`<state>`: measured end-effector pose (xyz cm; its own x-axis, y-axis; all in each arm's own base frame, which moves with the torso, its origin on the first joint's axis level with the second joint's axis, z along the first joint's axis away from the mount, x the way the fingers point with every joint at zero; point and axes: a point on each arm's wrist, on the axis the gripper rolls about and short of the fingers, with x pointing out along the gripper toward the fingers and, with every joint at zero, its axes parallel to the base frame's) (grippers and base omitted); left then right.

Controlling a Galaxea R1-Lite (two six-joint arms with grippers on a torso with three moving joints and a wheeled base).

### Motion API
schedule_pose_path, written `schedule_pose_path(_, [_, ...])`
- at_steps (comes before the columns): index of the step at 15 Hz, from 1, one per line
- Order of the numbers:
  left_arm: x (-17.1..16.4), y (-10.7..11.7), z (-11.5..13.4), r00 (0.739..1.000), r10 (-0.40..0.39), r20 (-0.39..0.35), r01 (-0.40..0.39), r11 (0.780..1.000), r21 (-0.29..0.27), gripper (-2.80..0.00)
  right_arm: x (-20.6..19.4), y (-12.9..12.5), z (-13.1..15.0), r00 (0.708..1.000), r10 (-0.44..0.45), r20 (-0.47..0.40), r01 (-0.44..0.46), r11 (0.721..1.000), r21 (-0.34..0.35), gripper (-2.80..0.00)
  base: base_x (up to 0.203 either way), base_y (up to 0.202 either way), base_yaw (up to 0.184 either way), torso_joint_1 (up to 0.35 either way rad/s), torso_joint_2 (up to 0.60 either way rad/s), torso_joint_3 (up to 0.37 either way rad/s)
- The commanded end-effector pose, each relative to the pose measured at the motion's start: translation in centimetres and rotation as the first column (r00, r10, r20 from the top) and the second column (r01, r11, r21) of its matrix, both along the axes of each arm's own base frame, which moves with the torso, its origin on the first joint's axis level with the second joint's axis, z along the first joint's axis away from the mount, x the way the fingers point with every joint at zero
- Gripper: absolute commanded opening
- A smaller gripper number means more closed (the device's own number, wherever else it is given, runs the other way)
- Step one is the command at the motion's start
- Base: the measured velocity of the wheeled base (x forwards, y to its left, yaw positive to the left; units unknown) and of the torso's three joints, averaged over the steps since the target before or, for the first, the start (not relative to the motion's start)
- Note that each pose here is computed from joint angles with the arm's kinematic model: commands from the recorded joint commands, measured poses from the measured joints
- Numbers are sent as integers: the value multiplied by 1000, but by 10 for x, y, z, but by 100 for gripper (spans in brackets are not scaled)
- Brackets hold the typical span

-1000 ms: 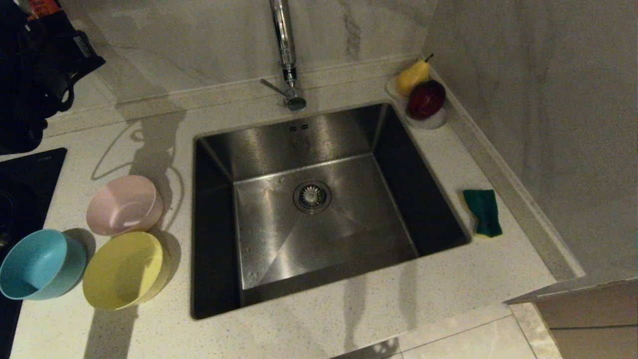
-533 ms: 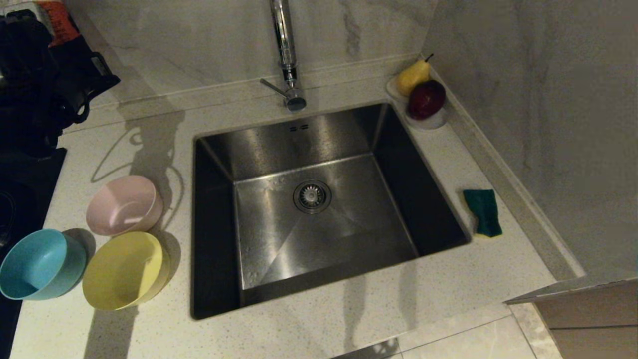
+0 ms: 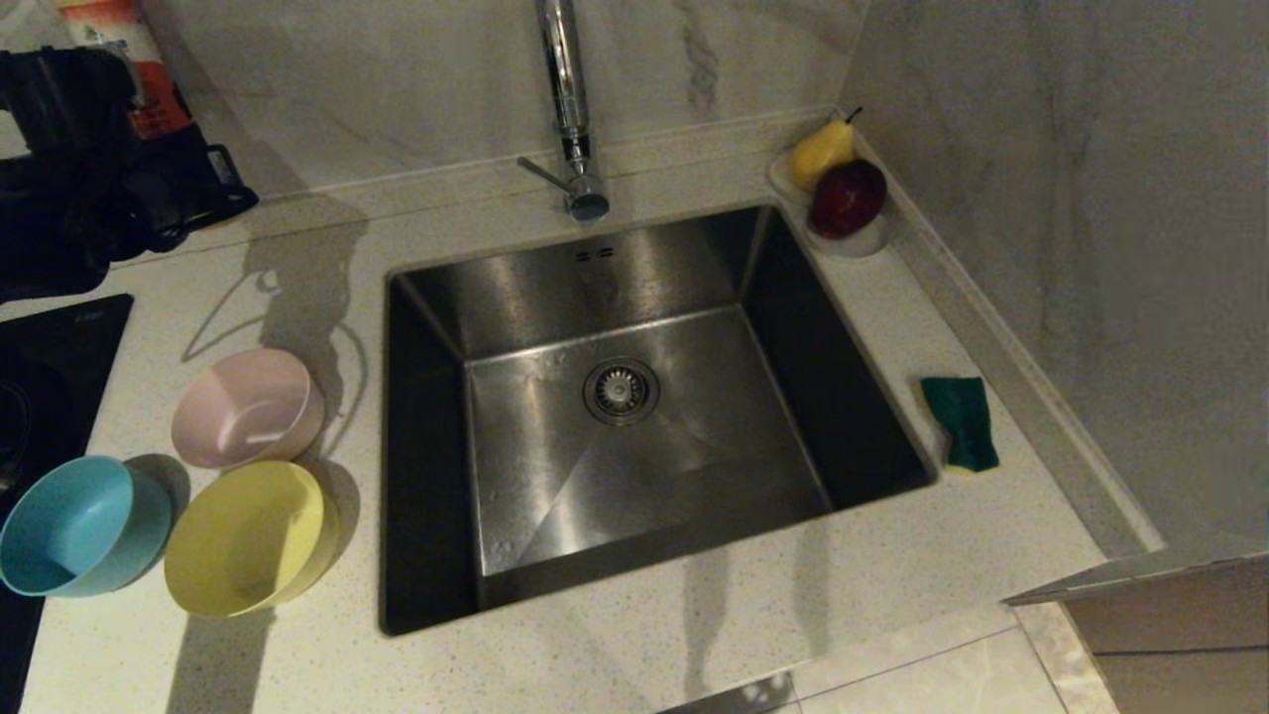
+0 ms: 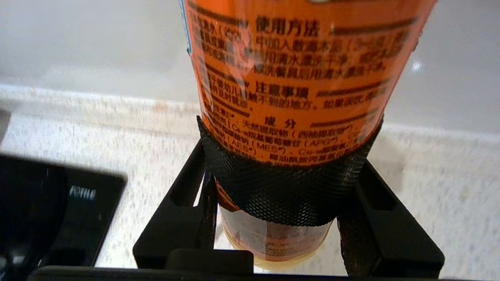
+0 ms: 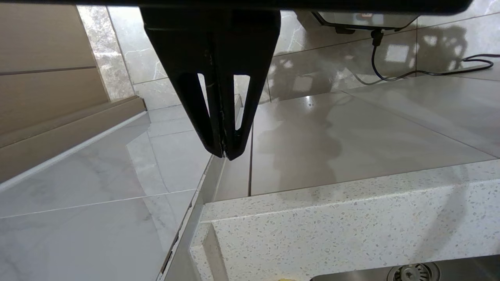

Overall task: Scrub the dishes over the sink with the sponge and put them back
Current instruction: Place the dish soap on the table

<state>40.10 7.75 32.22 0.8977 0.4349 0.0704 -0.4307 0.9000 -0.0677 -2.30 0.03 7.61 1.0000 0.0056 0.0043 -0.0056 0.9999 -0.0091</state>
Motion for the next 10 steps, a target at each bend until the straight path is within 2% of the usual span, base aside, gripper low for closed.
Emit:
schedule_pose_path(1, [2,1,-3,1000,2,-30,-2,1000,-6,-280,0,0,0,1000,1,0,-1,1000,0,-280,0,0,0,0,0,0])
schedule_pose_path(6, [8,1,-6,997,1,-77,-4,999,-35,-280,0,0,0,1000,1,0,-1,1000,0,-280,0,0,0,0,0,0])
schedule_pose_path(10, [12,2,-18,987,0,-161,-8,999,-49,-280,0,0,0,1000,1,0,-1,1000,0,-280,0,0,0,0,0,0])
